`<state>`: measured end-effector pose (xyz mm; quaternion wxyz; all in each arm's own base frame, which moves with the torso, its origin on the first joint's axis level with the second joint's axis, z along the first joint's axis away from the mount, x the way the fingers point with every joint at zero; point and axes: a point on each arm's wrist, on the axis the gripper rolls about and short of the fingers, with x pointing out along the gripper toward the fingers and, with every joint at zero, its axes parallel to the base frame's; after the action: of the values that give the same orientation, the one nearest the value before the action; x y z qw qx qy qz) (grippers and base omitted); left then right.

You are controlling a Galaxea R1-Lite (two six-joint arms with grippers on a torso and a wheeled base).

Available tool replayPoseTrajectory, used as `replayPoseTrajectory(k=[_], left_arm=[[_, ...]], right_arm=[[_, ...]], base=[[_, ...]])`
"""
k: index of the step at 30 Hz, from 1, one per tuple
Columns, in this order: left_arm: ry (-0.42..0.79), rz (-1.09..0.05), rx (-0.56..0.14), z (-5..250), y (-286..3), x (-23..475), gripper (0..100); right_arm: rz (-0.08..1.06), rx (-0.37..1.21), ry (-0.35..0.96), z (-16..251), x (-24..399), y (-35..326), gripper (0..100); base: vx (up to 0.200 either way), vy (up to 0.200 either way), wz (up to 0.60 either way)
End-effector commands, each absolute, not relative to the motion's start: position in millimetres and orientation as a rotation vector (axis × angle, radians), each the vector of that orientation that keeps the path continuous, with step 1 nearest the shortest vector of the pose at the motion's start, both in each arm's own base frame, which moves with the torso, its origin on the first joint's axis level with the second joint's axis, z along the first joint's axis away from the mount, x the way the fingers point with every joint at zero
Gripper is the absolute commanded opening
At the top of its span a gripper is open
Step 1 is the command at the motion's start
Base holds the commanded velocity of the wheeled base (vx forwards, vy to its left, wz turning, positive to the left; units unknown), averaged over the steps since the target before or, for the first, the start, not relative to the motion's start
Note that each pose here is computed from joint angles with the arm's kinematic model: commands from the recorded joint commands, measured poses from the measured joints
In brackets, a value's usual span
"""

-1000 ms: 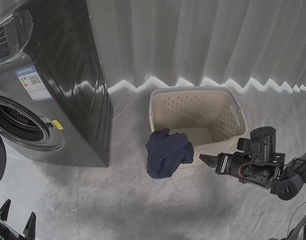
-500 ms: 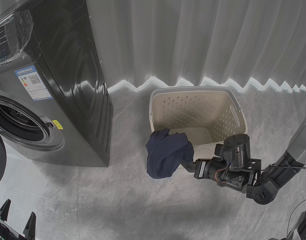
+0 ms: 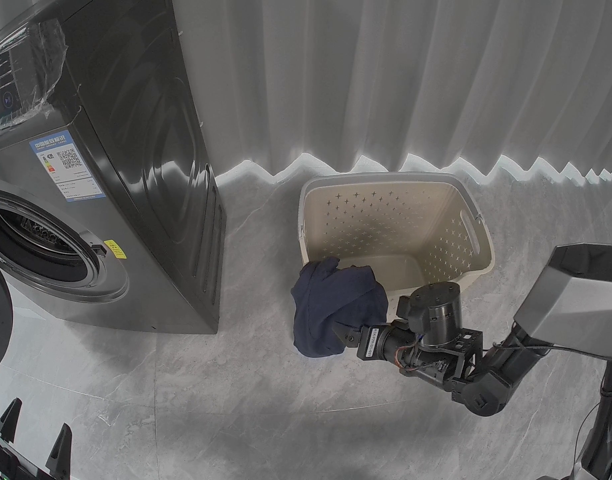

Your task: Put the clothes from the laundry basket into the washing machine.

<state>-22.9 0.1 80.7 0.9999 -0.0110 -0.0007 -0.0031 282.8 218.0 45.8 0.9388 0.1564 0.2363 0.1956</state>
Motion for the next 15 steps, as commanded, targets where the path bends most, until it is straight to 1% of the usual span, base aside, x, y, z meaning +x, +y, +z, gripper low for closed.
replayPoseTrajectory(k=[1,6,12,15], left_arm=[[0.009,-0.006,-0.021,76,0,-22,100],[0.009,-0.006,-0.023,76,0,-22,100],[0.009,-0.006,-0.023,76,0,-22,100],[0.009,-0.006,-0.023,76,0,-22,100]], right_arm=[[0.396,0.309,0.501,24,297,229,100],[0.404,0.314,0.487,21,307,236,100],[0.393,0.318,0.481,7,322,241,100],[0.401,0.331,0.447,8,326,242,100]], base=[[0.0,0.0,0.0],[0.0,0.0,0.0],[0.0,0.0,0.0],[0.0,0.0,0.0]])
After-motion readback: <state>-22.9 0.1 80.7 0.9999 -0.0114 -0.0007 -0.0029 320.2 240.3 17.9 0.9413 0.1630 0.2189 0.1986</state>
